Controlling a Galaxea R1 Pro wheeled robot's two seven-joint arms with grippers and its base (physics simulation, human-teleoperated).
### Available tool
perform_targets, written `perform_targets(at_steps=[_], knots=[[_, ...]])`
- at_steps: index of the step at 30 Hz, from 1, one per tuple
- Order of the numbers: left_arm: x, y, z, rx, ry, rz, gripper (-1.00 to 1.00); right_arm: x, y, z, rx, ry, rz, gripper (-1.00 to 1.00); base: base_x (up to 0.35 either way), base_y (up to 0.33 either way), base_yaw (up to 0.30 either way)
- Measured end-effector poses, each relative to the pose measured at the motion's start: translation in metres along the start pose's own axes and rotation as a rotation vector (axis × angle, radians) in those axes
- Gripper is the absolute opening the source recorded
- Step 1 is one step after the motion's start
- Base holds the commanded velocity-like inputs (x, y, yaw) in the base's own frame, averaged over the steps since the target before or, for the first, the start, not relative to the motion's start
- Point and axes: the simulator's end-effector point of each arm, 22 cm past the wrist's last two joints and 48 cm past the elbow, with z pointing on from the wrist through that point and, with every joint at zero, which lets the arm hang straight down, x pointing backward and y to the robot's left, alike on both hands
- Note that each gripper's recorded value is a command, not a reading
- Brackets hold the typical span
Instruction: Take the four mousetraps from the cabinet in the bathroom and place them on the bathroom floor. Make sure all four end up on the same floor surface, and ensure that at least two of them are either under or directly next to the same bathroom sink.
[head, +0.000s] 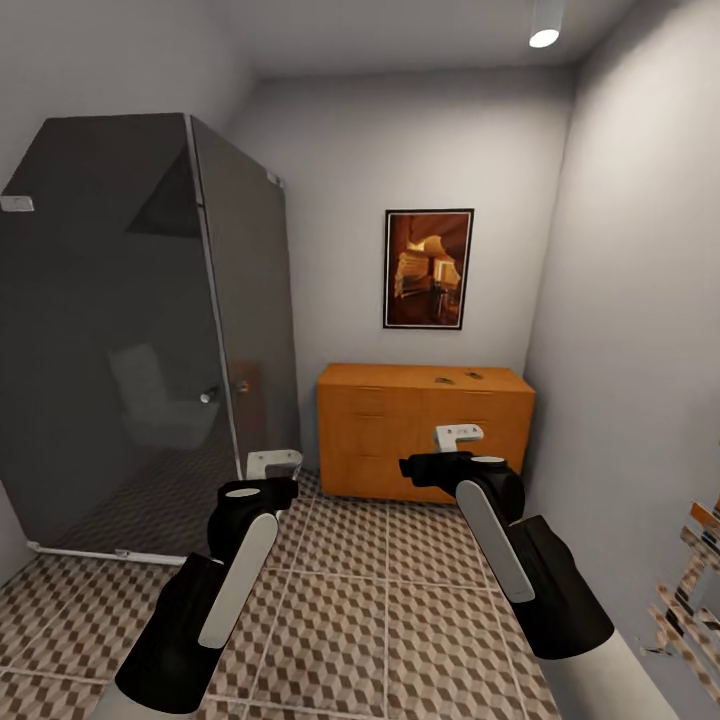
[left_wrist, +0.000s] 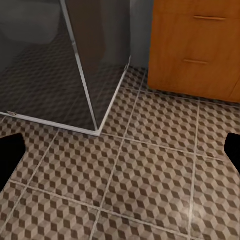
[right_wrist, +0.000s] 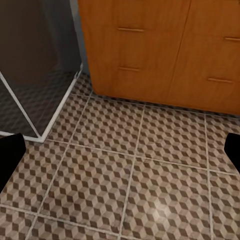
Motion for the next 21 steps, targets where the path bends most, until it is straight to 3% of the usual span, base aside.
perform_targets(at_steps=[21], knots=[[0.014,-0.002,0.013,-0.001,0.034,0.007,1.00,0.014,-0.002,0.015,0.000,0.034,0.003,1.00,0.278,-0.018,0.000]])
